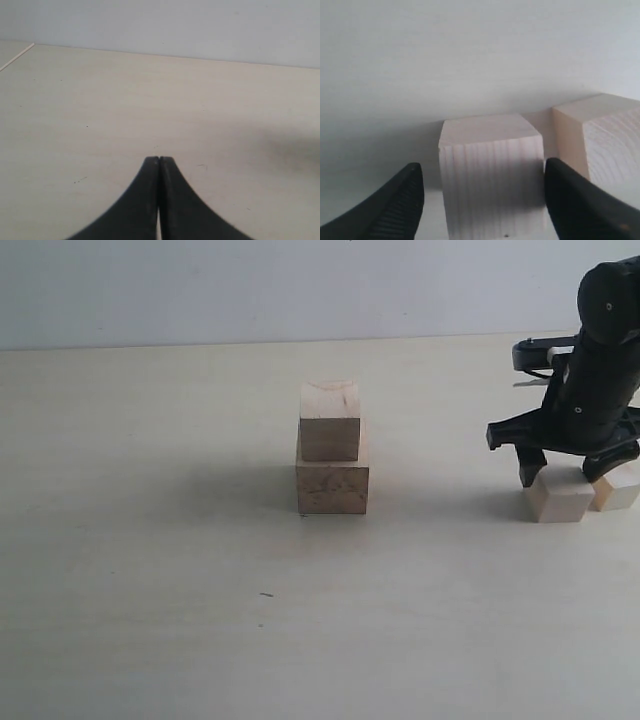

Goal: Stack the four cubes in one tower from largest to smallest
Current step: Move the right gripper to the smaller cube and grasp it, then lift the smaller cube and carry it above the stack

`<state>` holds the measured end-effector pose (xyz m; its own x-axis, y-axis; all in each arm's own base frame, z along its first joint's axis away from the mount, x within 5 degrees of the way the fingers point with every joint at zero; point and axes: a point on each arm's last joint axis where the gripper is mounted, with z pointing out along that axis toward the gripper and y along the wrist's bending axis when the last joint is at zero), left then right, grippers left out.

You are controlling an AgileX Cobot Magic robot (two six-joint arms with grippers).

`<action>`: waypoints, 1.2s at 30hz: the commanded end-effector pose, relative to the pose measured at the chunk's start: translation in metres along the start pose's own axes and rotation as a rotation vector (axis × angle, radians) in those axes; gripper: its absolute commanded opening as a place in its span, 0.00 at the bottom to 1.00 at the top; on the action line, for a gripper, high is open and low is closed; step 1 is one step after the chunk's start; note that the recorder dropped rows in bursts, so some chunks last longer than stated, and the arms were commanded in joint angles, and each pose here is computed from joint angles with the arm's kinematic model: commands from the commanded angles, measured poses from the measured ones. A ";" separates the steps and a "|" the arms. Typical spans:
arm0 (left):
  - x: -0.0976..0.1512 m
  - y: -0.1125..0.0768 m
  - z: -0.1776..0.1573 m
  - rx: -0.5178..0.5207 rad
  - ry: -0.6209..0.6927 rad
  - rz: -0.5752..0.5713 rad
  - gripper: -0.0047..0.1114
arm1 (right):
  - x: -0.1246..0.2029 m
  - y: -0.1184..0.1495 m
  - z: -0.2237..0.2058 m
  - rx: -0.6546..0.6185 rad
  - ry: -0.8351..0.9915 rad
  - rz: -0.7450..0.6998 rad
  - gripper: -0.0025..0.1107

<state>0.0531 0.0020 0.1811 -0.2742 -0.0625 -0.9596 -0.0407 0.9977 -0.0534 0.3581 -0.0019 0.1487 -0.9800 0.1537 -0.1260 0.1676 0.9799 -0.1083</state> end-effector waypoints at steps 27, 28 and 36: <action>0.000 0.000 0.000 -0.001 -0.013 -0.009 0.04 | 0.001 0.002 -0.024 -0.079 -0.017 -0.047 0.40; 0.000 0.000 0.000 -0.001 -0.013 -0.009 0.04 | 0.002 0.001 -0.030 -0.080 -0.022 -0.046 0.40; 0.000 0.000 0.000 -0.001 -0.013 -0.007 0.04 | 0.019 0.003 -0.114 -0.252 -0.075 -0.093 0.40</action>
<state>0.0531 0.0020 0.1811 -0.2742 -0.0625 -0.9596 -0.0407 0.9977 -0.0534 0.3348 0.0123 0.2255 -0.9821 0.0805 -0.1705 0.0727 0.9960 0.0513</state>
